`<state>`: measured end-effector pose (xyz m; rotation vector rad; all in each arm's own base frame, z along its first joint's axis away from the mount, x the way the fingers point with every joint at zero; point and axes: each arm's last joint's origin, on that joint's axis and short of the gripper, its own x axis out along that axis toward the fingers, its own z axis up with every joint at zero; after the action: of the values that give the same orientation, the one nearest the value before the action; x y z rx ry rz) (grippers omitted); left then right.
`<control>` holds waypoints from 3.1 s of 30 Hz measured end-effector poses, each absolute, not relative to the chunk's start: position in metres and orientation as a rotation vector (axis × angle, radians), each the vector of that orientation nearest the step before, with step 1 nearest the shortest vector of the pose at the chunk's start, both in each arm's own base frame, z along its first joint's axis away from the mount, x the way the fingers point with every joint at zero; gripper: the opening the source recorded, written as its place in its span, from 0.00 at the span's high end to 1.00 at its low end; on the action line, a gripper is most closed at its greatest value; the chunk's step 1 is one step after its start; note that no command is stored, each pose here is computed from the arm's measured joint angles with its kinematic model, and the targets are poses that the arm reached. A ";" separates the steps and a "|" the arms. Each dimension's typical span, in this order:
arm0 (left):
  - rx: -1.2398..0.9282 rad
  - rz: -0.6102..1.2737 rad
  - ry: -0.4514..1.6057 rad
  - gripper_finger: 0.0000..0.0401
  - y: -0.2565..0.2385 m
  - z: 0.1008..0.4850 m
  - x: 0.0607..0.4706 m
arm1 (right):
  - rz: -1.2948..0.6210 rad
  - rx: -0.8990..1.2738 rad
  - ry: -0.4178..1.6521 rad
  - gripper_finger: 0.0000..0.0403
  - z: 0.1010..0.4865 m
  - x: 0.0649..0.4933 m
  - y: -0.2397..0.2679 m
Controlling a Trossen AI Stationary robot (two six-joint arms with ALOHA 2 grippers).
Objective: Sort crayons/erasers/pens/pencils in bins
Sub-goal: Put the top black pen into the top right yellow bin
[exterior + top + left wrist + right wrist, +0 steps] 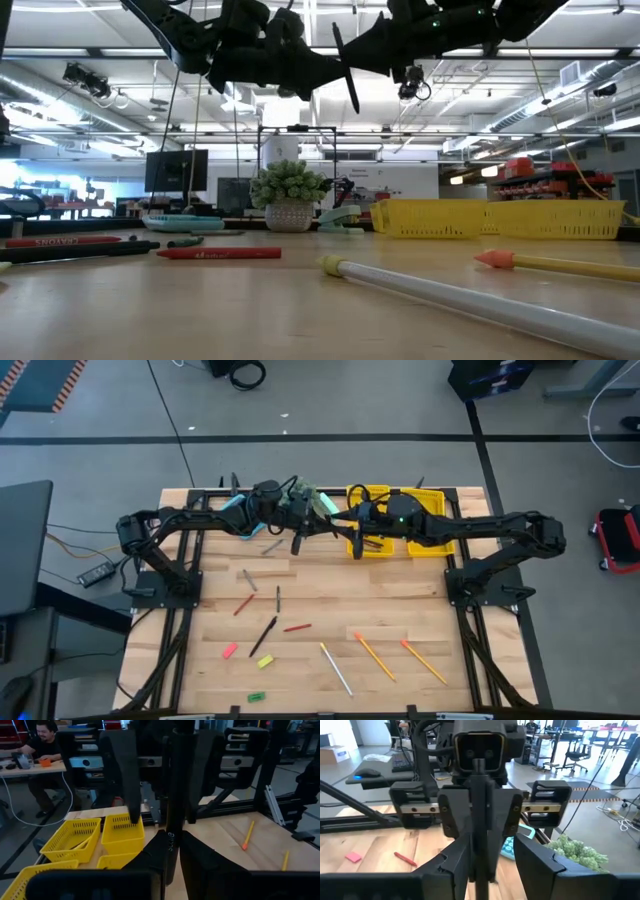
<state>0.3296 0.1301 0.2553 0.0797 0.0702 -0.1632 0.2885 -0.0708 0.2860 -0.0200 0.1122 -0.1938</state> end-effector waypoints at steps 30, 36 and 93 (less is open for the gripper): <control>0.082 -0.165 0.123 0.89 0.130 0.249 0.329 | -0.191 0.005 0.164 0.70 0.270 0.300 -0.068; 0.094 -0.164 0.121 0.87 0.130 0.250 0.329 | -0.193 -0.028 0.157 0.82 0.272 0.299 -0.068; 0.058 -0.115 0.375 0.95 0.144 0.260 0.282 | -0.938 0.128 1.098 0.88 0.255 0.147 -0.204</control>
<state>0.2818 0.1439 0.2603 0.0577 0.3746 -0.1146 0.1466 -0.2036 0.2552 0.1279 1.0982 -0.9383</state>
